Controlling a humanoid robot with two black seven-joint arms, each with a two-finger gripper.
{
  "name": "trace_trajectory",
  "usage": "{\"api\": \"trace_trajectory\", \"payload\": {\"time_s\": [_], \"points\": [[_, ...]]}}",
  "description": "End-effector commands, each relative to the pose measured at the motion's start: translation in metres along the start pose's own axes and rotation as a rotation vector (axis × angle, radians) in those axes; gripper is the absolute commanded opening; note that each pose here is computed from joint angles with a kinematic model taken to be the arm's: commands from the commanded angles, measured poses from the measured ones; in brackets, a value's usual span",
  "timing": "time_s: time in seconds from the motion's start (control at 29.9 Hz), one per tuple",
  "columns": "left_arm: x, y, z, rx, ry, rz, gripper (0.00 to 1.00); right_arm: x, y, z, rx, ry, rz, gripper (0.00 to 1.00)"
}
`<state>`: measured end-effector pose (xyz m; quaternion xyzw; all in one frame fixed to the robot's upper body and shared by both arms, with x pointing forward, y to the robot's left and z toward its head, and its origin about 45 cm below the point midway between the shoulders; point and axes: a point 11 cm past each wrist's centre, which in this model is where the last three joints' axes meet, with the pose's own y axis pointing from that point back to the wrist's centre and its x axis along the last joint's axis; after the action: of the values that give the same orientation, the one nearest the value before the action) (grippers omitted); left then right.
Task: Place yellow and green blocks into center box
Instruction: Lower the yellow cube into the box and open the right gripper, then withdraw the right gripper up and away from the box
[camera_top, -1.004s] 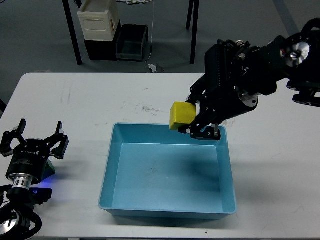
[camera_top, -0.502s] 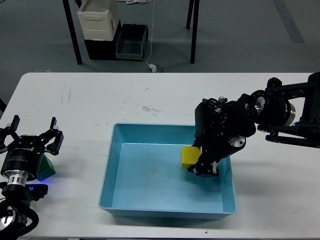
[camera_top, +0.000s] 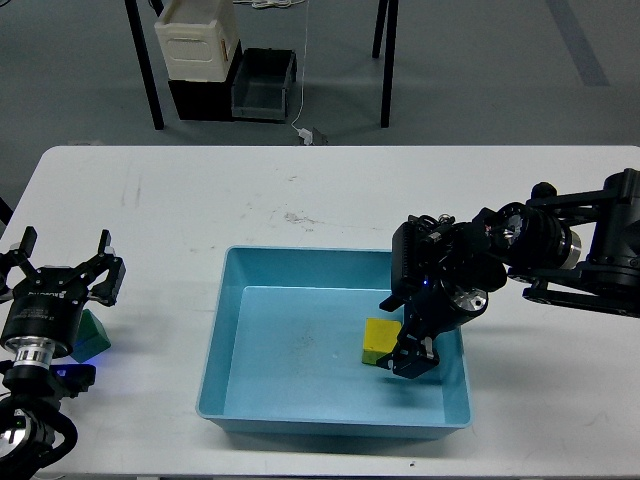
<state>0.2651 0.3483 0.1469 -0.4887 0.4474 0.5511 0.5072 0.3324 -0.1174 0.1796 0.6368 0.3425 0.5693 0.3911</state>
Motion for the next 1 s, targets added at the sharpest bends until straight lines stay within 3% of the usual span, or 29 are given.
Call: {"api": "trace_trajectory", "payload": {"time_s": [0.0, 0.37, 0.64, 0.84, 0.97], "points": [[0.000, 0.000, 0.001, 0.000, -0.004, 0.000, 1.00, 0.011, 0.006, 0.003, 0.003, -0.060, 0.054, 0.97], [-0.022, -0.015, 0.032, -0.009, -0.103, -0.056, 1.00, 0.097, 0.088, 0.038, -0.061, -0.203, 0.501, 0.97], [-0.057, -0.035, 0.088, -0.015, -0.311, -0.103, 1.00, 0.146, 0.141, 0.043, -0.030, -0.262, 0.862, 0.97], [-0.087, -0.052, 0.113, -0.036, -0.402, -0.156, 1.00, 0.147, 0.163, 0.036, 0.019, -0.314, 1.103, 0.97], [-0.105, -0.055, 0.126, -0.018, -0.510, -0.191, 1.00, 0.126, 0.171, 0.031, 0.024, -0.375, 1.290, 0.96]]}}
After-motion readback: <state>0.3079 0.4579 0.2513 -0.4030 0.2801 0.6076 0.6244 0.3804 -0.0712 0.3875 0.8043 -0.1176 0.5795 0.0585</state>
